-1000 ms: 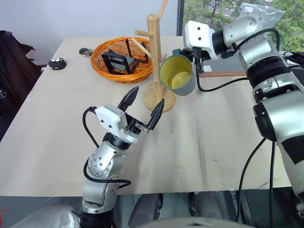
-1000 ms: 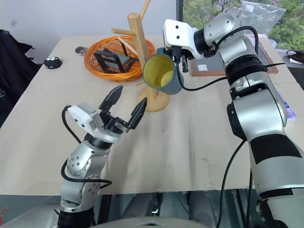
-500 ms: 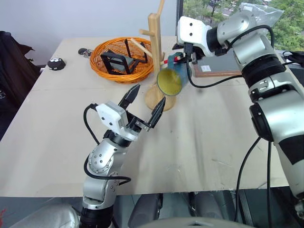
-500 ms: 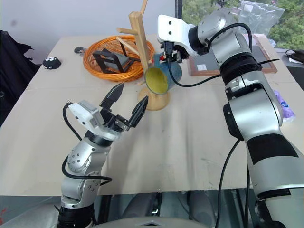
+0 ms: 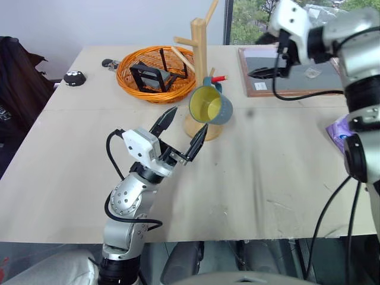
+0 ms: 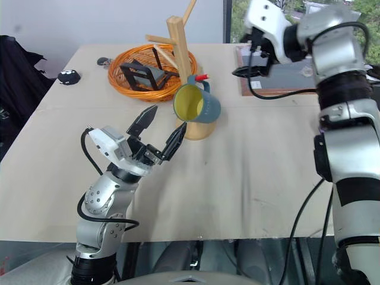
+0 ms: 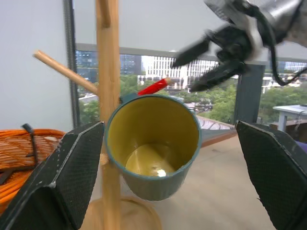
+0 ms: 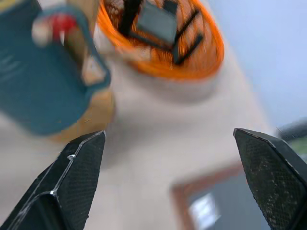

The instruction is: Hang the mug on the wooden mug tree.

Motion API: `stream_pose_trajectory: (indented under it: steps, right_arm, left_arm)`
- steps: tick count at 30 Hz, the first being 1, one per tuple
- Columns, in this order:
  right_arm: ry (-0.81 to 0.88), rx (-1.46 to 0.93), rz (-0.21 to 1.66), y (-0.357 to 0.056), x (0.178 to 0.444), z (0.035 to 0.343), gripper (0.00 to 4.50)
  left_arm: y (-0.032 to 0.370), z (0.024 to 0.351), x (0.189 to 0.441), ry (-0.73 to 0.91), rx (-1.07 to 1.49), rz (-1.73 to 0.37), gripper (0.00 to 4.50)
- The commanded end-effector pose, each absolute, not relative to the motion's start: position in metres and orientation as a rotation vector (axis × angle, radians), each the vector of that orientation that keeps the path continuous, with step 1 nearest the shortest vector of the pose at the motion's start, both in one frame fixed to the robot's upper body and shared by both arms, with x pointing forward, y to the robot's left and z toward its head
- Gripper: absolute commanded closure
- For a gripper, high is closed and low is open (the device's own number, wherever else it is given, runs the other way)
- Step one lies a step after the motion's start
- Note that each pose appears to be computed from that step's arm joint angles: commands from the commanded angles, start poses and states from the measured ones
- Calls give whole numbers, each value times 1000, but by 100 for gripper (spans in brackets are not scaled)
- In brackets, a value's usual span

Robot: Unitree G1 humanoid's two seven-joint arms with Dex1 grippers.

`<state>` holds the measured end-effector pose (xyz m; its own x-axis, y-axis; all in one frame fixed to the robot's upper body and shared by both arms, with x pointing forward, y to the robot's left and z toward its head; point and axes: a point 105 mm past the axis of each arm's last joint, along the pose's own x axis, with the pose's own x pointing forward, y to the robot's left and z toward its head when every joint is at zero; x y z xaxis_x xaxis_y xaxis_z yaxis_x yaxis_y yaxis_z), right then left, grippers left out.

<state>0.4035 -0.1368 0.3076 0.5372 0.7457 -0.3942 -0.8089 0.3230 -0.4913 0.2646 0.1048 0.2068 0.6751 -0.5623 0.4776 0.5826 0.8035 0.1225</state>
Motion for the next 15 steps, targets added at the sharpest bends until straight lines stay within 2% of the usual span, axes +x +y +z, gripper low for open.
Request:
stream_pose_trajectory:
  steps: [1, 4, 6, 9, 11, 15]
  right_arm:
    - [111, -509, 1043, -158, 374, 313, 17]
    - [143, -394, 1046, -175, 351, 279, 17]
    - [97, -327, 1032, -178, 337, 252, 17]
    - [54, -160, 1002, -178, 296, 199, 17]
    - [51, -40, 899, -181, 268, 166, 17]
    - [70, -24, 729, -187, 239, 128, 17]
  left_arm:
    - [103, 213, 259, -547, -44, -677, 0]
    - [104, 208, 261, -508, -48, -688, 0]
    - [106, 198, 263, -449, -47, -687, 0]
    - [112, 161, 262, -246, 3, -703, 0]
    - [118, 135, 255, -105, 69, -733, 0]
    - [131, 111, 247, 41, 86, -747, 0]
